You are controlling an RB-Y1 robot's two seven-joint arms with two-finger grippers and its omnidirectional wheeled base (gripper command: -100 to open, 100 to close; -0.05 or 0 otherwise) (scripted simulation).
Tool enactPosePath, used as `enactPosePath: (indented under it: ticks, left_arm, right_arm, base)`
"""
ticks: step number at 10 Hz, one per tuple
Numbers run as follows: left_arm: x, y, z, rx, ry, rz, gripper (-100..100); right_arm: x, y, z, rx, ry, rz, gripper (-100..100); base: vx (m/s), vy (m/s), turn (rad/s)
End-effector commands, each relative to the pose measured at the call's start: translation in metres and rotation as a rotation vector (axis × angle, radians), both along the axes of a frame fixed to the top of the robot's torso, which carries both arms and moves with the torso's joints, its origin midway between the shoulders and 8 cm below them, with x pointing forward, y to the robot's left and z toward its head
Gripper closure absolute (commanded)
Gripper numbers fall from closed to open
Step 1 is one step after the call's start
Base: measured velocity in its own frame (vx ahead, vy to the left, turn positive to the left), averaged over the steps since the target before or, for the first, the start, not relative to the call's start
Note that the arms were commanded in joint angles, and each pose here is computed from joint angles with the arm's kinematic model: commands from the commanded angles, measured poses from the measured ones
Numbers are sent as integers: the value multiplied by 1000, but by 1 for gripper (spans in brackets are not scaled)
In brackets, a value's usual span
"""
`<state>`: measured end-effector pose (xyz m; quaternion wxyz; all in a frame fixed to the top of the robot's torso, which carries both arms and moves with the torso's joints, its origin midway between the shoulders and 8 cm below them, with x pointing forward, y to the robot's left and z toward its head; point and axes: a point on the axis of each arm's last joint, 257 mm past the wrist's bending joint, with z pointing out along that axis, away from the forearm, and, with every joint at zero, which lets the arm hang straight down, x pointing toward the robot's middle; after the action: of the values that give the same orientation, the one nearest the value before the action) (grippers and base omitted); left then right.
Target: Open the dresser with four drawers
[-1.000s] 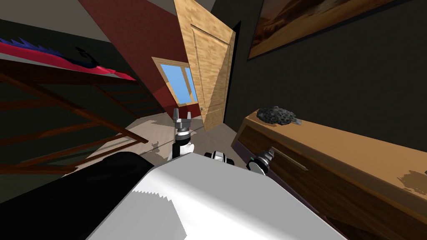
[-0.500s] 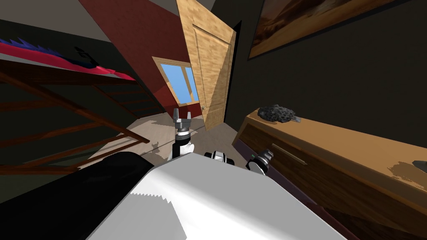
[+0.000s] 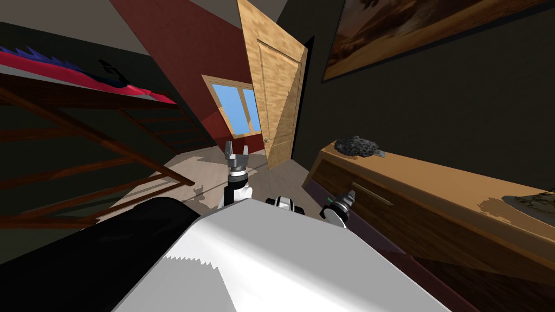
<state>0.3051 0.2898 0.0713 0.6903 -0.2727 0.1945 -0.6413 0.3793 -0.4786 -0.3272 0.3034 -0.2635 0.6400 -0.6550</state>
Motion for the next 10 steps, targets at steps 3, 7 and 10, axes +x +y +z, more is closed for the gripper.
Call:
enactPosePath:
  ticks: [3, 7, 10]
  left_arm:
    - [0, 0, 0, 0, 0, 0, 0]
    - [0, 0, 0, 0, 0, 0, 0]
    - [0, 0, 0, 0, 0, 0, 0]
  right_arm:
    - [25, -14, 4, 56, 12, 11, -100]
    - [44, -22, 9, 99, 14, 26, -100]
    - [58, -27, 14, 131, 13, 40, -100]
  base:
    - [-3, -17, -21]
    - [-8, -11, -19]
    - [-6, -10, -18]
